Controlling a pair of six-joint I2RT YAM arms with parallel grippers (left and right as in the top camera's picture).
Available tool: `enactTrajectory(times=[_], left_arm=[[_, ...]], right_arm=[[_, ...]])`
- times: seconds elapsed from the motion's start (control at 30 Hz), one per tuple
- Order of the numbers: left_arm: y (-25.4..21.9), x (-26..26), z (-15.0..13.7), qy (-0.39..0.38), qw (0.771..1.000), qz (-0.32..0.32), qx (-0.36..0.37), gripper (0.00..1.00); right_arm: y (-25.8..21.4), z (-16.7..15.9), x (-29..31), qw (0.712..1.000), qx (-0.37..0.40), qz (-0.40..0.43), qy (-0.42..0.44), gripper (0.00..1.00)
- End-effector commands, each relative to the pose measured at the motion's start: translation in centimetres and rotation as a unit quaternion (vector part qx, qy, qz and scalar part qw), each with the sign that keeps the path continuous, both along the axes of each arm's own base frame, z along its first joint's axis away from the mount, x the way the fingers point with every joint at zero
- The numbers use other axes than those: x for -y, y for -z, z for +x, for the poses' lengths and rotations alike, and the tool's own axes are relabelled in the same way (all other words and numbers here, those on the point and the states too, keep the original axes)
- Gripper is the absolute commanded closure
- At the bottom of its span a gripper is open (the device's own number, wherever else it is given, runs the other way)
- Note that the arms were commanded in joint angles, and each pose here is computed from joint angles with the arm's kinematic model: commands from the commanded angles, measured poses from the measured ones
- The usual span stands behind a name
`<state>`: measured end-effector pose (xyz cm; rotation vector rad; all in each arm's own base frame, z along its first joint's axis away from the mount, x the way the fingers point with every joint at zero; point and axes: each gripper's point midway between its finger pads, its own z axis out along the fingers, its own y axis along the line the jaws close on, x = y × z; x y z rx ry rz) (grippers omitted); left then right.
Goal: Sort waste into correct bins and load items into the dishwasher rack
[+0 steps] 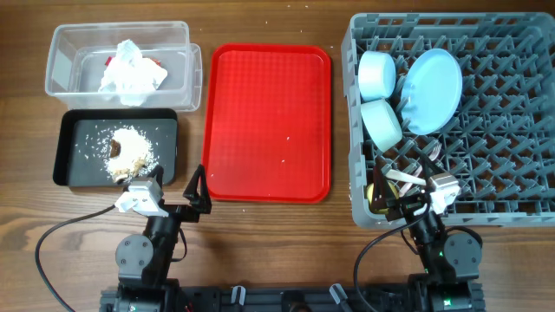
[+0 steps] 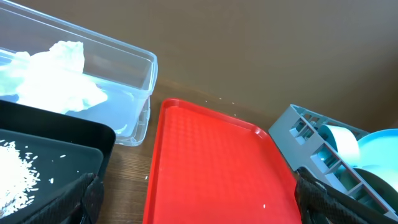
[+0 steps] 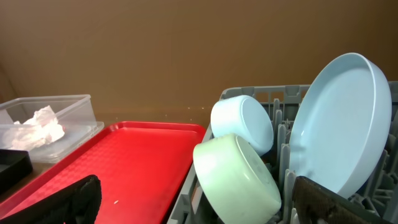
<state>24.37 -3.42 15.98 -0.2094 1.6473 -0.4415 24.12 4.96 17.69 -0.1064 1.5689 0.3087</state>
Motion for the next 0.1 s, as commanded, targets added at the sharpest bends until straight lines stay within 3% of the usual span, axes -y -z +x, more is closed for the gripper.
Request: enactTrajectory(times=[0.0,0.07], left_arm=[[0.15,-0.26,0.02,-0.007,1.000,-0.002,0.001,0.00],[0.15,-0.26,0.02,-0.007,1.000,-0.002,0.001,0.00]], right_arm=[[-0.21,-0.05,-0.06,1.000,0.005,0.002,0.000,0.00],[-0.21,-0.05,-0.06,1.000,0.005,0.002,0.000,0.00]])
